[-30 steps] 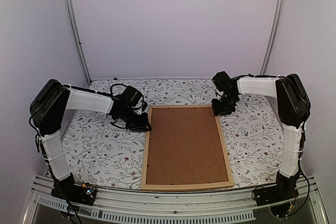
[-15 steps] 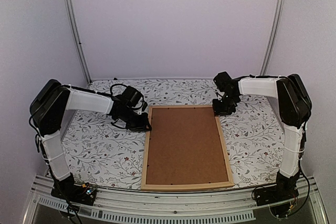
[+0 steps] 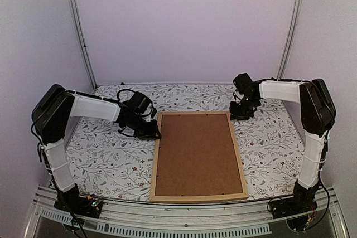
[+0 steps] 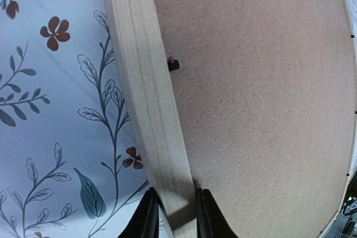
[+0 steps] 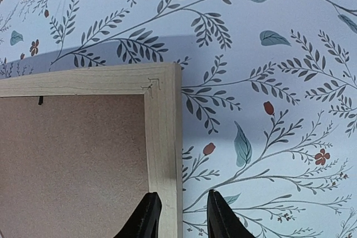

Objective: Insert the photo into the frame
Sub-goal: Press the fastener onto the frame body.

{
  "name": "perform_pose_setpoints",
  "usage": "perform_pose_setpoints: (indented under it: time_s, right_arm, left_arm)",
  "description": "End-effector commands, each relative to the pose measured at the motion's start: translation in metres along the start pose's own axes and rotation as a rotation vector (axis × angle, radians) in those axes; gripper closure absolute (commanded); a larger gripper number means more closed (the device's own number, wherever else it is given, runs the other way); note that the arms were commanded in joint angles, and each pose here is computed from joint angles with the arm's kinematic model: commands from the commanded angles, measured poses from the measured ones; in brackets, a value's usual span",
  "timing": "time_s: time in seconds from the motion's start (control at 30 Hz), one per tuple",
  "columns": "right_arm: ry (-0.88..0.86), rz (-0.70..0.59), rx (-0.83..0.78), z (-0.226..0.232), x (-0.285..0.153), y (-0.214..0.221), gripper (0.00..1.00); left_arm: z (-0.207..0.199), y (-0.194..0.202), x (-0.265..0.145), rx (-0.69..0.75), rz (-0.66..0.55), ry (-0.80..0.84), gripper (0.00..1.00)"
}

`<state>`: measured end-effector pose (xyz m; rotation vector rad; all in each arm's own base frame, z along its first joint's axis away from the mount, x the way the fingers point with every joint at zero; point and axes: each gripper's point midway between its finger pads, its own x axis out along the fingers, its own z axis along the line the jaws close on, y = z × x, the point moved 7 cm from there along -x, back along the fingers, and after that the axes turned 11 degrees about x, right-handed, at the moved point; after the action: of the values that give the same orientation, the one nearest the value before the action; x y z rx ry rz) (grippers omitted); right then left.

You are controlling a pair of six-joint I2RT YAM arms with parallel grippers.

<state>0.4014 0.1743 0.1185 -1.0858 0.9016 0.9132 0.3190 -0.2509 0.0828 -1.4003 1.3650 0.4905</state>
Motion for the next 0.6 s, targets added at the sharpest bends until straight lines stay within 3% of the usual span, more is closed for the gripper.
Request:
perform_pose_setpoints:
  time_s: [0.0, 0.57]
  right_arm:
    - [0.045, -0.006, -0.001, -0.009, -0.003, 0.004, 0.69]
    - [0.05, 0.044, -0.032, -0.003, 0.019, 0.012, 0.69]
  left_arm:
    - [-0.005, 0.021, 0.015, 0.064, 0.068, 0.023, 0.82]
    - [-0.005, 0.022, 0.016, 0.063, 0.073, 0.025, 0.82]
